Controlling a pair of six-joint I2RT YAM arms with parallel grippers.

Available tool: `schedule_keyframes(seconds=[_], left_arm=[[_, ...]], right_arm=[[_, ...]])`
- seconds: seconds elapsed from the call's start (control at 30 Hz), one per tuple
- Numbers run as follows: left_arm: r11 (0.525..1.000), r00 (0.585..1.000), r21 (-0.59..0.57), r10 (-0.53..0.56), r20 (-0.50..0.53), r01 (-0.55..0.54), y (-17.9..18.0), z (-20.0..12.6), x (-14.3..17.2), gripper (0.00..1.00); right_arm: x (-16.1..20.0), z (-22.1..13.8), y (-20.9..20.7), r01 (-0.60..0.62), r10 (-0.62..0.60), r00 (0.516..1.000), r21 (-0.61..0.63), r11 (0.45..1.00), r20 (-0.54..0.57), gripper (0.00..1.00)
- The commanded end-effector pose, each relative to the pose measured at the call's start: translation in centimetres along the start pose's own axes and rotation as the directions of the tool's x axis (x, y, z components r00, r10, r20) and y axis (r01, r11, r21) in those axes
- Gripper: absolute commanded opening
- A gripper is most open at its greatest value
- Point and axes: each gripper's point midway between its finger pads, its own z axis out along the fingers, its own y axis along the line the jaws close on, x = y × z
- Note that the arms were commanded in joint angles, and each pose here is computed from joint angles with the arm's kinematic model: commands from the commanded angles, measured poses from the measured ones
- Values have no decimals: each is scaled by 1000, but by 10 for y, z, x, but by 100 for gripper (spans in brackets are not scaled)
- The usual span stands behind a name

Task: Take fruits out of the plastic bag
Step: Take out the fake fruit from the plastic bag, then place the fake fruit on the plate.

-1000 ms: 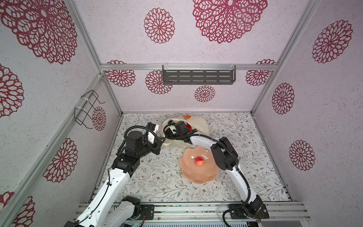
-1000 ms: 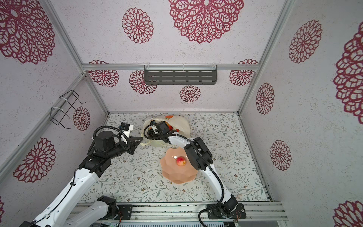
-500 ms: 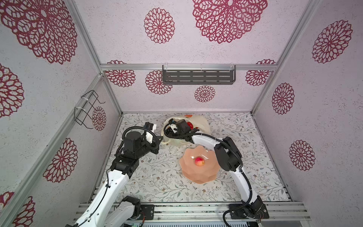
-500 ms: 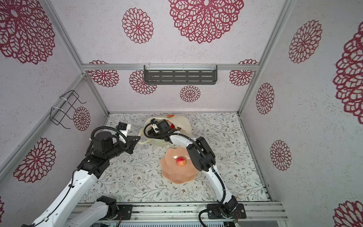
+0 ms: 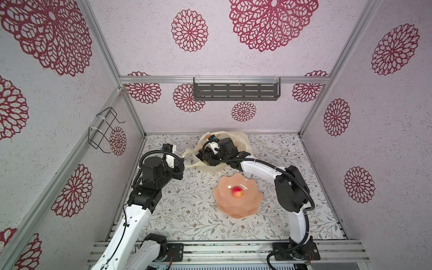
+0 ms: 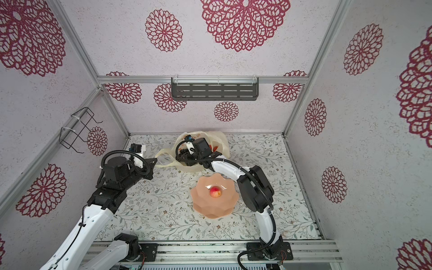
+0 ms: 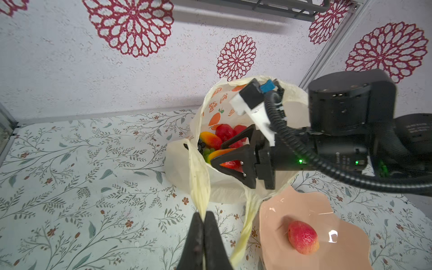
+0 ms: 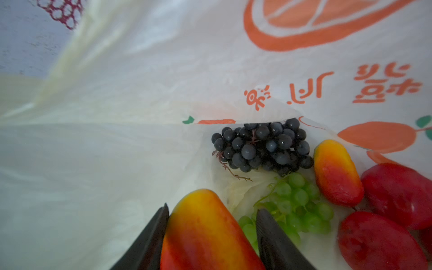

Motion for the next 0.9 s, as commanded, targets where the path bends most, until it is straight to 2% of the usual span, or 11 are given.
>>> schedule_keyframes(seconds=[0.0, 0.3, 0.5, 0.63, 0.87], left_arm=[[1000, 1000, 14, 2, 10, -2, -1, 0, -3, 0], [999, 1000, 52, -13, -9, 13, -7, 5, -1, 0], [998, 1000, 62, -15, -21, 16, -9, 6, 1, 1], [998, 1000, 54, -13, -17, 14, -7, 6, 1, 1], [999, 1000, 49, -10, -24, 12, -6, 7, 2, 1]], right_arm=[[-44, -36, 22, -6, 22, 985, -97, 995, 169, 41], [-56, -72, 28, -14, 58, 960, -159, 987, 273, 41], [-60, -83, 23, -65, 136, 935, -219, 974, 328, 41], [-65, -90, 16, -66, 133, 927, -197, 978, 350, 41], [-78, -111, 6, -6, 30, 930, -67, 998, 367, 41]])
